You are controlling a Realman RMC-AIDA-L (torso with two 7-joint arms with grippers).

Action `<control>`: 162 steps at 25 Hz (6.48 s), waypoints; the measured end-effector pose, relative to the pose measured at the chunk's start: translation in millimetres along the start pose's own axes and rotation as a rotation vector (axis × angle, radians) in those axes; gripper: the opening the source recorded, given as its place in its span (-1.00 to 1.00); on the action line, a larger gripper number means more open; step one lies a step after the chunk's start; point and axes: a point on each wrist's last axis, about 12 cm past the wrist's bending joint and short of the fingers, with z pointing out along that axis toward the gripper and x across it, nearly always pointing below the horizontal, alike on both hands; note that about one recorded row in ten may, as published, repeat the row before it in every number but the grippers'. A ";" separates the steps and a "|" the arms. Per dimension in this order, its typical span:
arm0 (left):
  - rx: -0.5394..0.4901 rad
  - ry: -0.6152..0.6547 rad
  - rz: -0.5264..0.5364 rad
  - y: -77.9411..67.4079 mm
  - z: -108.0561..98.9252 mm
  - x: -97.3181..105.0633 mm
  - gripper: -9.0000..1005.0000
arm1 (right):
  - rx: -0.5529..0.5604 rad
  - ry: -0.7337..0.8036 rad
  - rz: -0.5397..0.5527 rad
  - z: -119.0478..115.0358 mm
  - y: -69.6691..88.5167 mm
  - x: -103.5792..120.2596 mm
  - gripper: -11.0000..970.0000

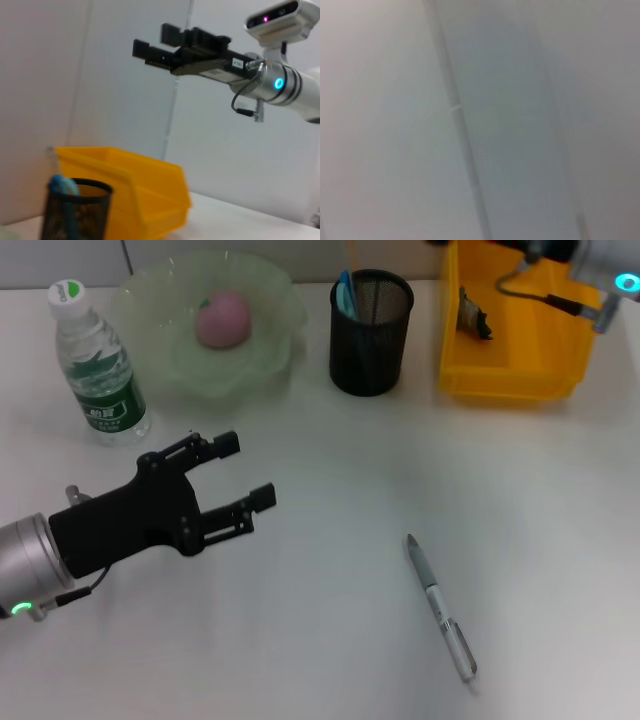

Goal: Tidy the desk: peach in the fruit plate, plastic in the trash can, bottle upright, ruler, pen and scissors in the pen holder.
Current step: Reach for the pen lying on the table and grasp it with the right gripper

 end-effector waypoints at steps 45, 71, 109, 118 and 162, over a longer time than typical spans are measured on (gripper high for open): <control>0.238 0.260 0.003 -6.2 -11.0 3.3 0.61 | -0.957 1.097 -0.766 47.4 67.6 15.0 0.38; 0.222 0.253 -0.014 -12.8 -11.4 10.4 0.60 | -1.304 1.261 -1.175 75.6 104.7 41.8 0.38; 0.214 0.229 -0.013 -12.5 -10.8 8.3 0.60 | -1.364 1.203 -1.278 79.7 110.5 54.4 0.17; 0.210 0.227 -0.015 -12.9 -11.6 8.8 0.60 | -1.366 1.209 -1.290 79.8 110.5 57.5 0.15; 0.209 0.206 -0.011 -12.2 -8.0 6.5 0.60 | -1.389 1.169 -1.325 79.1 106.0 70.2 -0.20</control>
